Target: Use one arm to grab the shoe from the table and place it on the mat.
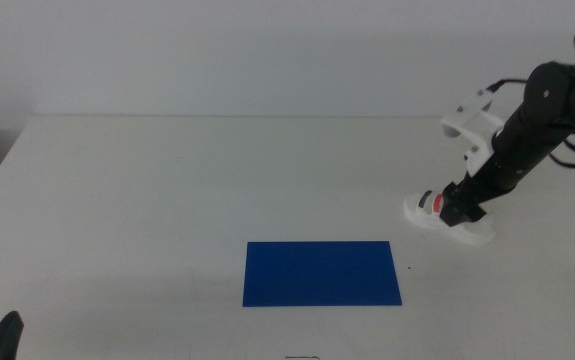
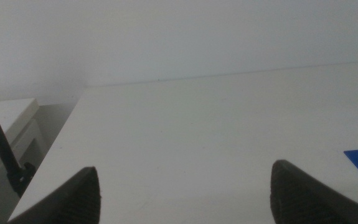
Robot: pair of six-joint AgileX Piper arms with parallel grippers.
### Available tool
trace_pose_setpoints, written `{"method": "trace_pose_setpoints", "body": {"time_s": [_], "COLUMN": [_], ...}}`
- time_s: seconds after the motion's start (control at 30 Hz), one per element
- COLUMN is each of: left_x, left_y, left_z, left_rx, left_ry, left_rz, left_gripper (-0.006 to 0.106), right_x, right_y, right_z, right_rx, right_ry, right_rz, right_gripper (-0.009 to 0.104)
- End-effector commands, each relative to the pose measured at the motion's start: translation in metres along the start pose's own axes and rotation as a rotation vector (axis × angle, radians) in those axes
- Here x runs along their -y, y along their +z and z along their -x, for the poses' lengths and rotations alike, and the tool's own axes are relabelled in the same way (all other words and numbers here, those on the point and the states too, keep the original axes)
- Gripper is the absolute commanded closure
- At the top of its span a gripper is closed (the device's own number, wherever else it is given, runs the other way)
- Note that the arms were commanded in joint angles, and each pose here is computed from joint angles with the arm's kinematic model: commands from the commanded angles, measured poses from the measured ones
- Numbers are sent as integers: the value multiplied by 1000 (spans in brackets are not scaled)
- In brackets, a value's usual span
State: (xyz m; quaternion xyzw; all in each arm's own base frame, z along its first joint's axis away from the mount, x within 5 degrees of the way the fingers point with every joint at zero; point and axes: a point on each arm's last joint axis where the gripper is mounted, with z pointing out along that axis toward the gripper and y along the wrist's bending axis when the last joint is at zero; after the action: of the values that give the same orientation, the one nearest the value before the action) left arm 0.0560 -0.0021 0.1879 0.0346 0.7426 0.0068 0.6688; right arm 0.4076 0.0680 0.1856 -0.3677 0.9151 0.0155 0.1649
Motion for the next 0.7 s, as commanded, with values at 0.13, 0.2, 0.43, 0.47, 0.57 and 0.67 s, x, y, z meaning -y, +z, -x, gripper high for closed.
{"method": "trace_pose_setpoints", "body": {"time_s": [0.13, 0.2, 0.43, 0.47, 0.57, 0.67], "left_x": [0, 0, 0, 0, 0, 0], "left_y": [-2, -2, -2, -2, -2, -2], "left_z": [9, 9, 9, 9, 9, 9], "left_rx": [103, 103, 103, 103, 103, 103], "left_ry": [-18, -18, -18, -18, -18, -18], "left_rz": [2, 2, 2, 2, 2, 2], "left_gripper": [7, 7, 7, 7, 7, 7], "right_x": [7, 5, -12, -18, -44, -81], "right_y": [-7, -4, -34, -39, -61, -75], "right_z": [10, 10, 25, 29, 46, 70], "right_rx": [67, 63, 74, 74, 80, 73], "right_ry": [-35, -62, -80, -101, -156, -146], "right_rz": [-40, -35, -16, -23, -68, -68], "right_gripper": [12, 27, 96, 96, 96, 96]}}
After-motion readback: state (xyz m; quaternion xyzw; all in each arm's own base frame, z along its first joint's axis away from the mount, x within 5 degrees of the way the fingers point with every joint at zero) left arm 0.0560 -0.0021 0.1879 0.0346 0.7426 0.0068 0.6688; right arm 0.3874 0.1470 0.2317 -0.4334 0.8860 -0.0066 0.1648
